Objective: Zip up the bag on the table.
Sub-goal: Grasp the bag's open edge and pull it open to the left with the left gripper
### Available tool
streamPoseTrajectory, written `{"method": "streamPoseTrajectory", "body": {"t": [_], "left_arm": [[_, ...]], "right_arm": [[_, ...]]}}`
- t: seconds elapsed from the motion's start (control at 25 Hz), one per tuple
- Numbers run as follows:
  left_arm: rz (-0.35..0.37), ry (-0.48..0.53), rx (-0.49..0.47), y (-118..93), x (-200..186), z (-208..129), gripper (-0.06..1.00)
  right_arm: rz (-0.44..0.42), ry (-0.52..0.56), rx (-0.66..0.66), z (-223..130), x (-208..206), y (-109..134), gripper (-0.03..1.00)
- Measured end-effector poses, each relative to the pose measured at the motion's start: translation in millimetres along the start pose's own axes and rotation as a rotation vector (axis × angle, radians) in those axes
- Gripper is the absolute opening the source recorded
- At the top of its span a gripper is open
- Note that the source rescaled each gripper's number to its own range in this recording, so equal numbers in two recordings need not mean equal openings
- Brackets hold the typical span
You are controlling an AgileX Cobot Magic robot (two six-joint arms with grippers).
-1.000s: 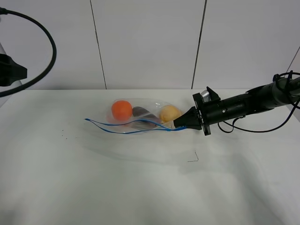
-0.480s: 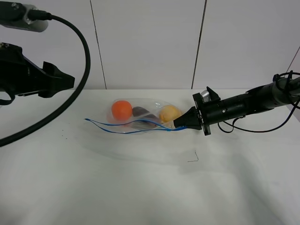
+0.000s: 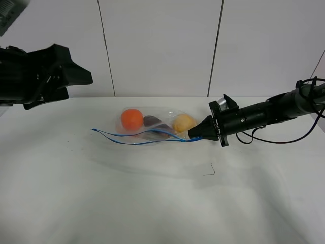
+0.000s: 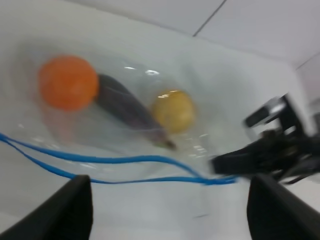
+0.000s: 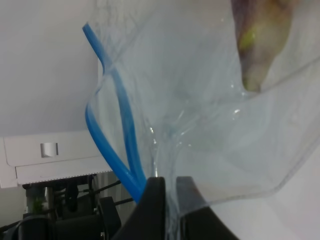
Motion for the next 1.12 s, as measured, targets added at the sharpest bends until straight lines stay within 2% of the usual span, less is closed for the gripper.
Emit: {"method": "streamPoseTrajectory", "body": {"t": [0.04,0.28,0.56,0.68,0.96,1.04,1.12], "left_arm": [[-0.005,-0.007,-0.040,-1,0,1,0.93],[-0.013,-0.031,-0.130,-2,0,5,0.93],[-0.027,-0.041,-0.366,-3,0,7,0.93],[-0.045,-0.057,-0.551,-4,0,10,0.93],[-0.117,-0.088,-1.075,-8,-1,19,0.93],[-0.130,-0.094,-1.163,-8,-2,21,0.93],[-0.137,-0.096,-1.208,-8,-2,22,0.93]], "right_arm": [[0.000,0.000,0.000,0,0,0,0.00],[0.000,0.000,0.000,0,0,0,0.00],[0.000,0.000,-0.001,0,0,0,0.00],[0.000,0.000,-0.001,0,0,0,0.00],[0.000,0.000,-0.001,0,0,0,0.00],[0.000,0.000,-0.001,0,0,0,0.00],[0.000,0.000,-0.001,0,0,0,0.00]]}}
Point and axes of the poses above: a point on each arm's last joint axis where the gripper is mounted, x pointing out along that axis toward the gripper, y along the wrist's bending axis when the last joint is at zero, z = x × y, the point moved 6 cm from there along x, pointing out along that axis toward the gripper, and after that the axes turned 13 degrees about x, right-handed, at the moved point
